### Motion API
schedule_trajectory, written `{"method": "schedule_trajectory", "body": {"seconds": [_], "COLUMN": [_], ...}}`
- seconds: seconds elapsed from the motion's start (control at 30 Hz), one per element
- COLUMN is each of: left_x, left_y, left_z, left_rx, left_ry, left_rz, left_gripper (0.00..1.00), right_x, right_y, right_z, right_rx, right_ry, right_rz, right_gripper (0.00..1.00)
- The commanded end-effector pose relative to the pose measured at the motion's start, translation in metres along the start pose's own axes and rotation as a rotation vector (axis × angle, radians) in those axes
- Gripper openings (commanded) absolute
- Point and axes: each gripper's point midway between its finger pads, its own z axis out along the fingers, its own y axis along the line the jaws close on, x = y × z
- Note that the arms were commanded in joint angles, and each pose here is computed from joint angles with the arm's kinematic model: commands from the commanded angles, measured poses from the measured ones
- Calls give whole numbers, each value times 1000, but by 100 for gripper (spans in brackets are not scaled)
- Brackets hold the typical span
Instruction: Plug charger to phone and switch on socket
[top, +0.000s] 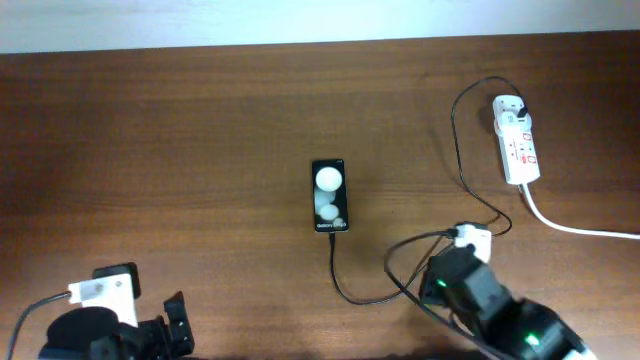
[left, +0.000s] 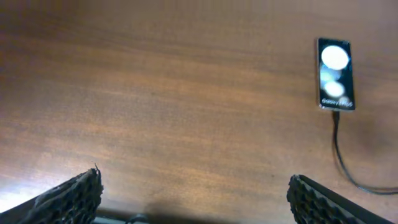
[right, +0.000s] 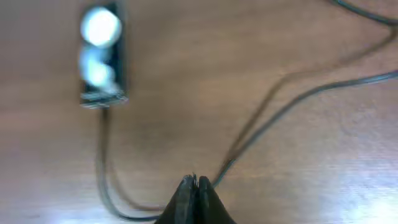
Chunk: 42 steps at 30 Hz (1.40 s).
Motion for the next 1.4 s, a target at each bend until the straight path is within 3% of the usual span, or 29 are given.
{"method": "schedule_trajectory", "body": {"seconds": [0.0, 0.1, 0.17, 0.33, 0.4, 0.5, 0.6, 0.8, 0.93, 1.37], "left_x": [3, 12, 21, 29, 30, 32, 32, 42, 51, 51], "left_y": [4, 13, 17, 21, 21, 27, 27, 30, 33, 33], "left_z": [-9, -31, -46, -60, -62, -65, -66, -76, -85, -84], "left_rx": [0, 10, 30, 48, 51, 29, 29, 54, 69, 39], "left_ry": [-57, -190, -283, -370, -389, -417, -418, -496, -564, -565], "left_rz": [-26, -49, -65, -80, -83, -94, -94, -107, -120, -137], "left_gripper": [99, 99, 99, 99, 99, 99, 99, 99, 99, 99], "right_x": [14, -5, -38, -140, -164, -199, -237, -263, -267, -259], "right_y": [-11, -28, -50, -122, -141, -180, -195, -227, -234, -250], "right_z": [40, 51, 34, -36, -46, -20, 41, 129, 147, 189], "right_rx": [174, 332, 421, 500, 472, 498, 426, 403, 400, 400], "right_ry": [128, 250, 274, 122, 147, 261, 358, 342, 316, 322], "right_rz": [19, 90, 162, 422, 473, 547, 539, 541, 536, 538], "right_gripper": [4, 4, 4, 4, 4, 4, 4, 4, 4, 4]}}
